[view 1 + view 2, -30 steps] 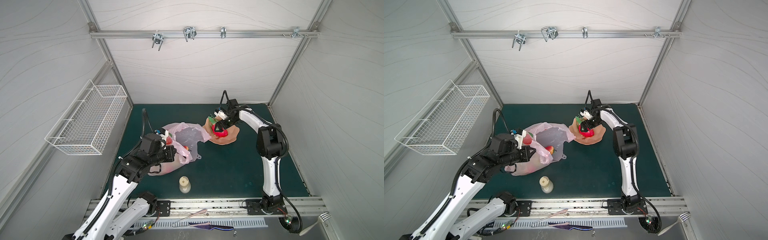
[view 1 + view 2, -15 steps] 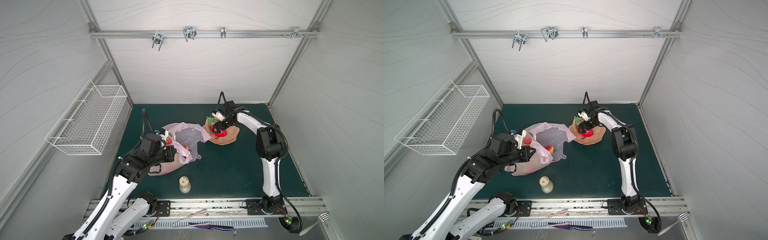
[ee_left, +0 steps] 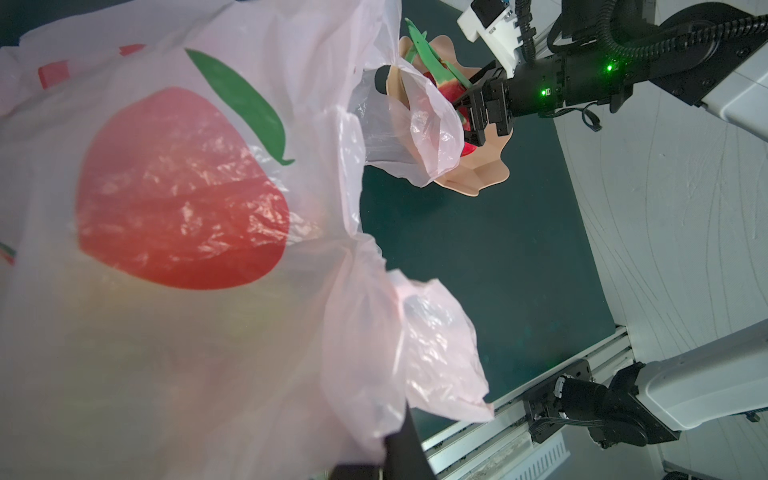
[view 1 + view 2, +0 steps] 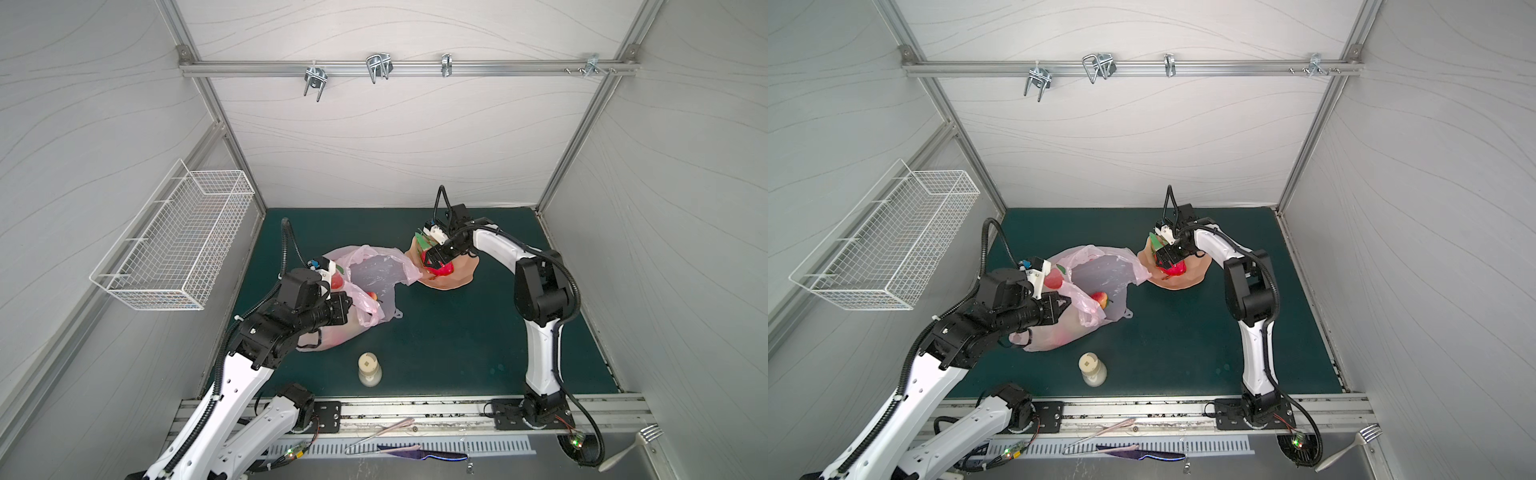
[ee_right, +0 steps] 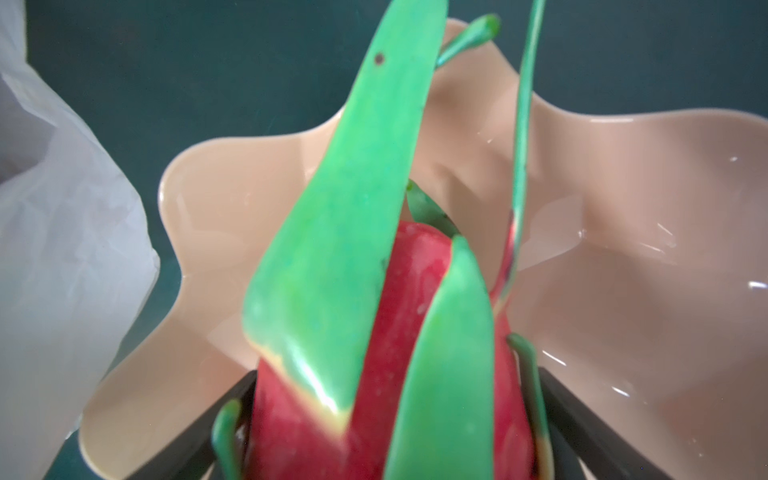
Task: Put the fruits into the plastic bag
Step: 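Close the right gripper on the dragon fruit's body, then lift the dragon fruit out of the bowl toward the bag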
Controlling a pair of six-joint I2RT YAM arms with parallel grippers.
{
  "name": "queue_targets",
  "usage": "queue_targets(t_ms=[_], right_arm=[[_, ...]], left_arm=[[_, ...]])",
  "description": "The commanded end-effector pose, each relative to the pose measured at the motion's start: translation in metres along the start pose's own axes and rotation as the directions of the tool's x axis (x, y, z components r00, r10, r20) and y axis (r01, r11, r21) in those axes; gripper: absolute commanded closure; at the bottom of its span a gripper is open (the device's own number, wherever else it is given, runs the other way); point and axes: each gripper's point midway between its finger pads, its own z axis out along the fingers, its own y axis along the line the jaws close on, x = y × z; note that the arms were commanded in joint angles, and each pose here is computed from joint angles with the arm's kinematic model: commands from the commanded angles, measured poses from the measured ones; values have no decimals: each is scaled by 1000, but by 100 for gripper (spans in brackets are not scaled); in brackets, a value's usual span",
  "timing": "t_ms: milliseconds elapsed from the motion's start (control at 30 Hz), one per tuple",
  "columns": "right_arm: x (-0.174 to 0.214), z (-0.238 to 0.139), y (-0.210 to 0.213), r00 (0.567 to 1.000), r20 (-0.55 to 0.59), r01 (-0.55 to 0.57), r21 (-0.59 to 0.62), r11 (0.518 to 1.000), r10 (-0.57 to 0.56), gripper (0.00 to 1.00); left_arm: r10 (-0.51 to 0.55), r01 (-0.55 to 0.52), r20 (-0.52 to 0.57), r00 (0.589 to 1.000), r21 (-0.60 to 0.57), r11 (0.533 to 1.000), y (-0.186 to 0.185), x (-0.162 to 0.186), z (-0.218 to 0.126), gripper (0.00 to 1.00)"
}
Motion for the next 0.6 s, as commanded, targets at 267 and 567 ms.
queue_targets(t_ms=[267, 567], right_arm=[[-7, -37, -1, 997, 33, -73, 36, 997, 72, 100], [-29, -84, -2, 987, 132, -98, 42, 994, 92, 100]], left_arm=[[5, -5, 32, 999, 22, 1000, -6, -9, 1, 100], [6, -6, 30, 1000, 23, 1000, -5, -8, 1, 100]])
